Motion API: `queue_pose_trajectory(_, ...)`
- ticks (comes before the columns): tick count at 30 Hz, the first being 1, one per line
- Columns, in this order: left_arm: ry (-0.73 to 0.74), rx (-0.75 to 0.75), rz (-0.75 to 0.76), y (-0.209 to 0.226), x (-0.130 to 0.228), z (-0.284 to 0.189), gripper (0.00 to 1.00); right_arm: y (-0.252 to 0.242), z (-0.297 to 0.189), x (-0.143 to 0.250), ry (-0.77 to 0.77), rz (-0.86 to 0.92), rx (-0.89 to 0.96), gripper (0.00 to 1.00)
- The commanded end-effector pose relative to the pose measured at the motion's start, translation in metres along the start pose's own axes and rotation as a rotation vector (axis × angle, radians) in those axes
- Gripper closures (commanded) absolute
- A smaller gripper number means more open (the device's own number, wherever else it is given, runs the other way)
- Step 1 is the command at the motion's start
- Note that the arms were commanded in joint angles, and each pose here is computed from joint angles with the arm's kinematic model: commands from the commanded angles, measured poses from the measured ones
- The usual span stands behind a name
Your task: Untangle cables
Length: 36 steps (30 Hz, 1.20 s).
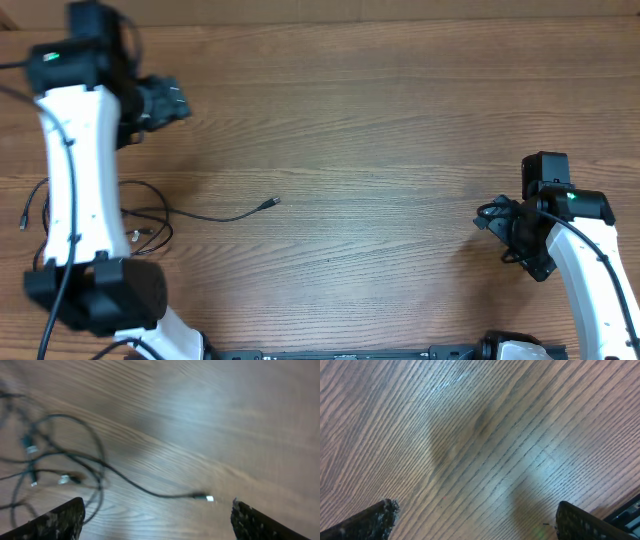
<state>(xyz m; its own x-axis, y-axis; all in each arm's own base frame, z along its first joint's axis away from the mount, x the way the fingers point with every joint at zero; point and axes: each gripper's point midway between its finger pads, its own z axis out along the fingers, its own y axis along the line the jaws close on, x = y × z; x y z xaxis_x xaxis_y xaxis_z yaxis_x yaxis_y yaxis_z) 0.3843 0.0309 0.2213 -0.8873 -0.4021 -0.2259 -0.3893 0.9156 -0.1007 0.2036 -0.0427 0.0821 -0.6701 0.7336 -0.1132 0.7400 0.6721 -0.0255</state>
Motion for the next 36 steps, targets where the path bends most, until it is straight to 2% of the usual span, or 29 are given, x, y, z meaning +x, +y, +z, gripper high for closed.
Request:
queue_pose_trajectory(1,0.11,0.033,0.265,-0.041,0.024,0.027,0.06,0.003,-0.009,-0.009,-0.041,0.002,-0.016,0.0)
queue_pose_trajectory(3,0.175,0.028,0.37,-0.057,0.04,0.04,0.05,0.003,-0.009,-0.009,-0.041,0.002,-0.016,0.0)
queue_pose_trajectory(11,0.422,-0.018,0.629,-0.096,0.096,0.097,0.04,0.003,-0.009,-0.009,-0.041,0.001,-0.016,0.0)
queue_pose_trajectory(19,0.675,-0.122,0.712,-0.093,0.144,0.14,0.06,0.003,-0.009,-0.009,-0.042,0.001,-0.016,0.0)
queue_pose_trajectory(28,0.71,-0.131,0.748,-0.093,0.149,0.158,0.09,0.004,-0.009,-0.009,-0.042,0.001,-0.016,0.0)
queue_pose_trajectory(36,0.749,-0.105,0.723,-0.095,0.157,0.152,0.19,0.003,-0.009,-0.009,-0.042,0.001,-0.016,0.0)
